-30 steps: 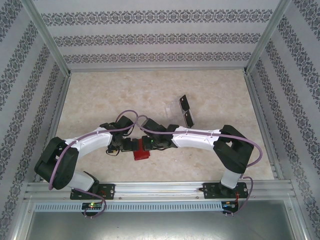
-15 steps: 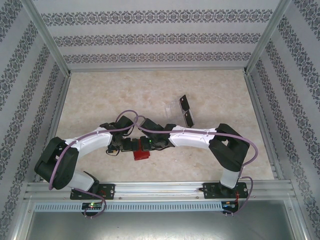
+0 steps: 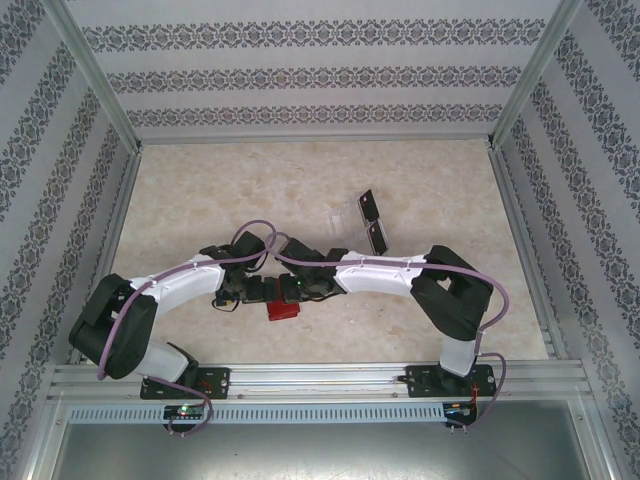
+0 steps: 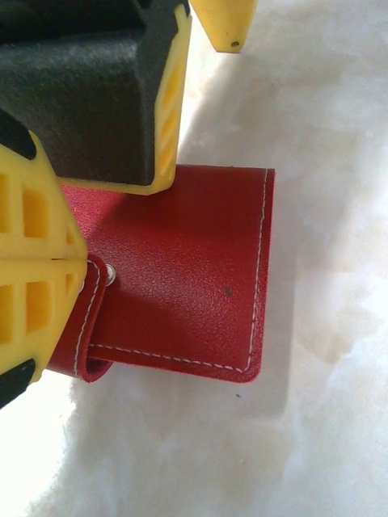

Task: Put the credit cards into the card holder
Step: Close the button on the card holder.

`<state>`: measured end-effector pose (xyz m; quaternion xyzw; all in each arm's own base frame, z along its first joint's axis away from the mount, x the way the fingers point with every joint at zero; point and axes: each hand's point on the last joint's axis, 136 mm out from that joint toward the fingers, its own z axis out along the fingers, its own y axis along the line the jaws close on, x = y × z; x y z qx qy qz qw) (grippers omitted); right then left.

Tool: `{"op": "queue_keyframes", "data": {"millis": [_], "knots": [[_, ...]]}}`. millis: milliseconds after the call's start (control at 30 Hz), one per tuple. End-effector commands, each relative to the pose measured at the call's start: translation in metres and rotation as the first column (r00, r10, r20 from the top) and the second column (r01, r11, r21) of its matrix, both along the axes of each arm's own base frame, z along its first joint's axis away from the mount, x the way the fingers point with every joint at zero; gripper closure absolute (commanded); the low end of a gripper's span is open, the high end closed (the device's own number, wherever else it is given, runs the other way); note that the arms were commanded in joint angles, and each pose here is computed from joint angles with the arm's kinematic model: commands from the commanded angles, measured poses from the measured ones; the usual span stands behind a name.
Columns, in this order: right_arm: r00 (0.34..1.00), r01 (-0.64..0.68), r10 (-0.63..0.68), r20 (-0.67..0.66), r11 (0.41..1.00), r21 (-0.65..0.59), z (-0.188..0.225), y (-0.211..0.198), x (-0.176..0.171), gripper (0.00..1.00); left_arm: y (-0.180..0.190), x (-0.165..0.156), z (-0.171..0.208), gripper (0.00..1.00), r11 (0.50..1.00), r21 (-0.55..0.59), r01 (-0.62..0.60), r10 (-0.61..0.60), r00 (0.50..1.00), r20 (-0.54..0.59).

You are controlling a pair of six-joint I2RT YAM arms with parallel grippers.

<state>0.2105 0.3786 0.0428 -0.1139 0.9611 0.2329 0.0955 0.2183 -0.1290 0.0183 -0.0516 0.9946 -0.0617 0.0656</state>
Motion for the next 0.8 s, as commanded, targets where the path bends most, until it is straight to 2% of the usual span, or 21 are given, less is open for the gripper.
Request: {"op": "queue_keyframes", "data": {"millis": [0,300,767], "knots": [[1.0,-0.006,0.006,0.001,1.0,0.001,-0.002,0.005,0.004,1.0,-0.011,-0.009,-0.005,0.03,0.999,-0.043,0.033,-0.034,0.999,-0.041],[1.0,0.008,-0.008,-0.005,1.0,-0.003,-0.008,0.003,0.006,1.0,-0.011,-0.011,-0.007,0.03,0.998,-0.045,0.032,-0.034,0.998,-0.045],[1.0,-0.003,0.002,0.019,0.999,0.04,0.008,0.012,0.007,1.0,-0.011,-0.011,-0.008,0.03,0.998,-0.046,0.034,-0.036,0.998,-0.047]]}}
